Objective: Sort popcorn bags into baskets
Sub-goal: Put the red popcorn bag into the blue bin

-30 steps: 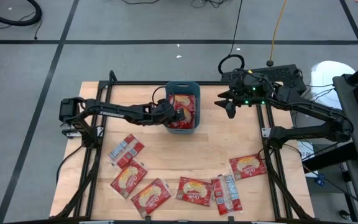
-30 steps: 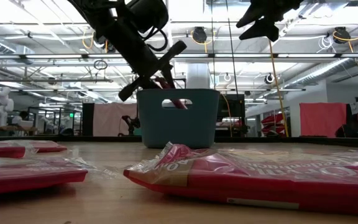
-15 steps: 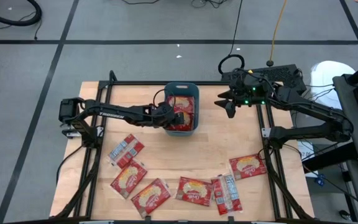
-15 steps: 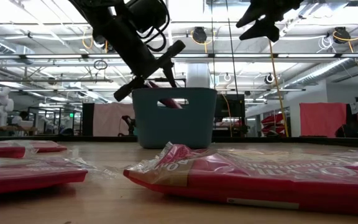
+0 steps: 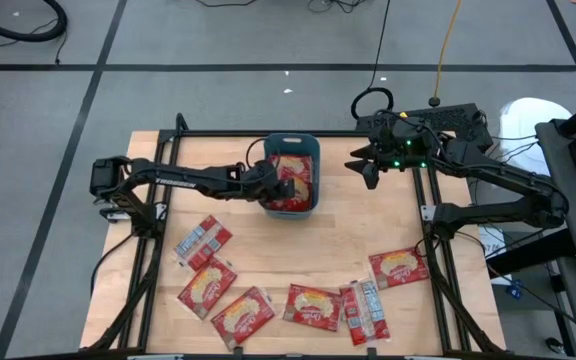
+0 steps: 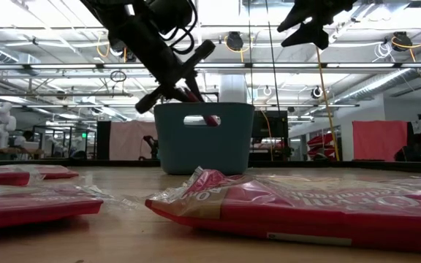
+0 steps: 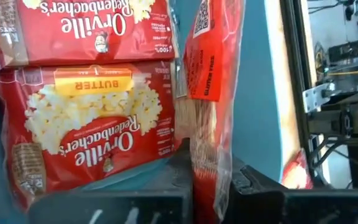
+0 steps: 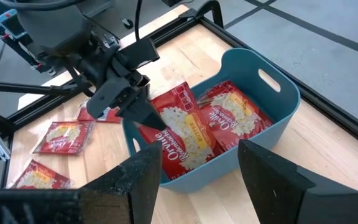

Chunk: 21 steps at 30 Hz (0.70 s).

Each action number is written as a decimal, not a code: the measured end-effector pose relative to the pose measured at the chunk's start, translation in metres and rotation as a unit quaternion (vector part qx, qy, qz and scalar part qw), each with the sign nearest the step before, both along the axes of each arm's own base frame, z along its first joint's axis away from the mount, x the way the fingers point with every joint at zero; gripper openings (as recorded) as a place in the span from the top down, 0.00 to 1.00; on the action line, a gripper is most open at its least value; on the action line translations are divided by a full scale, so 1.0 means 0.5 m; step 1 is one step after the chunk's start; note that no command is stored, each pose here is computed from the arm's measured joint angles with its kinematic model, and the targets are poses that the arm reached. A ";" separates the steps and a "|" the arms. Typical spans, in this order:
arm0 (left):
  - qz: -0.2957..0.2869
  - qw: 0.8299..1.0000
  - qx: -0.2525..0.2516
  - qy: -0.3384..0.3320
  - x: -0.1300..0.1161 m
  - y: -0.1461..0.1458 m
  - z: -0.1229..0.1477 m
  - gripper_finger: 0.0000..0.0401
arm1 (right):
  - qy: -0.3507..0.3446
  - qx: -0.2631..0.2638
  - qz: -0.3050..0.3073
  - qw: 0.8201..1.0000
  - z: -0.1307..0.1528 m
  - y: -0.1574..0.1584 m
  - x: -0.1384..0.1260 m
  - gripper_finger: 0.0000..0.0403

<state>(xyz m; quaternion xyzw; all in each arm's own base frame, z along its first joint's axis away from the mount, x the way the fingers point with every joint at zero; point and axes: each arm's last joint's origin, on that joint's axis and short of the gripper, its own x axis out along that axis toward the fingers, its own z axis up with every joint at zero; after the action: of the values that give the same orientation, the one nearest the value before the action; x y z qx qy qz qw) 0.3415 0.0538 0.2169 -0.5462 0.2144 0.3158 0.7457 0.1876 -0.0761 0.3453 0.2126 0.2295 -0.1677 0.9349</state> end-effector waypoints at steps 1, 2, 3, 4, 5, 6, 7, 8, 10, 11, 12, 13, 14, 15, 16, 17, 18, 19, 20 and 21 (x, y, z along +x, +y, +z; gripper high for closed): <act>0.003 1.000 -0.002 -0.003 0.000 0.001 0.001 0.93 | 0.000 0.000 0.000 1.000 0.000 0.000 0.000 0.50; 0.008 1.000 -0.003 -0.006 -0.002 0.003 0.005 0.92 | 0.000 0.000 0.000 1.000 0.000 0.000 0.000 0.50; 0.014 1.000 -0.005 -0.010 -0.003 0.005 0.008 0.91 | 0.000 0.000 0.000 1.000 0.000 0.000 0.000 0.50; 0.023 1.000 -0.005 -0.015 -0.003 0.005 0.011 0.90 | 0.000 0.000 0.000 1.000 0.000 0.000 0.000 0.50; 0.030 0.999 -0.005 -0.020 -0.004 0.006 0.014 0.90 | 0.000 0.000 0.000 1.000 0.000 0.000 0.000 0.50; 0.037 0.999 -0.006 -0.021 -0.007 0.006 0.018 0.90 | 0.001 0.000 0.000 1.000 0.000 0.000 0.000 0.50; 0.043 0.999 -0.003 -0.022 -0.009 0.006 0.021 0.91 | 0.002 0.001 0.000 1.000 -0.001 0.000 0.000 0.50; 0.052 0.998 0.000 -0.030 -0.009 0.007 0.025 0.92 | 0.002 0.001 0.000 1.000 -0.001 0.000 -0.001 0.50; 0.062 0.997 -0.002 -0.041 -0.006 0.005 0.029 0.94 | 0.002 0.001 0.000 1.000 -0.001 0.000 -0.001 0.50; 0.065 0.997 -0.003 -0.039 -0.007 0.003 0.028 0.95 | 0.002 0.001 0.000 1.000 -0.001 0.000 -0.001 0.50; 0.069 0.997 -0.004 -0.035 -0.006 0.000 0.025 0.95 | 0.002 0.001 0.000 1.000 -0.001 0.000 -0.001 0.50; 0.072 0.997 -0.004 -0.032 -0.003 -0.004 0.018 0.95 | 0.002 0.000 0.001 1.000 -0.001 0.000 -0.001 0.50; 0.075 0.997 -0.006 -0.030 0.000 -0.006 0.012 0.94 | 0.002 -0.001 0.001 1.000 -0.001 0.000 -0.001 0.50; 0.074 0.997 -0.009 -0.022 0.000 -0.009 0.007 0.93 | 0.003 -0.002 0.002 1.000 -0.001 0.000 -0.001 0.50; 0.073 0.997 -0.011 -0.013 0.001 -0.011 0.000 0.91 | 0.003 -0.003 0.002 1.000 -0.001 0.000 -0.001 0.50; 0.072 0.997 -0.012 -0.013 0.003 -0.015 -0.003 0.88 | 0.003 -0.003 0.002 1.000 -0.001 0.000 -0.001 0.50; 0.072 0.997 -0.014 -0.013 0.004 -0.016 -0.005 0.85 | 0.003 -0.003 0.002 1.000 -0.001 0.000 -0.001 0.50; 0.071 0.997 -0.016 -0.011 0.004 -0.019 -0.006 0.83 | 0.003 -0.003 0.002 1.000 -0.001 0.000 -0.001 0.50; 0.072 0.997 -0.018 -0.009 0.005 -0.021 -0.008 0.80 | 0.003 -0.003 0.002 1.000 -0.001 0.000 -0.001 0.50; 0.071 0.997 -0.019 -0.009 0.005 -0.023 -0.009 0.78 | 0.003 -0.003 0.002 1.000 -0.001 0.000 -0.001 0.50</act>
<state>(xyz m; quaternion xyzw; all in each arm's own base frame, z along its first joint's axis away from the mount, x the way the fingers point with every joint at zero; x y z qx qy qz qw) 0.3442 0.0423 0.2125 -0.5768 0.1740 0.3590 0.7128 0.1873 -0.0760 0.3449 0.2093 0.2321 -0.1670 0.9351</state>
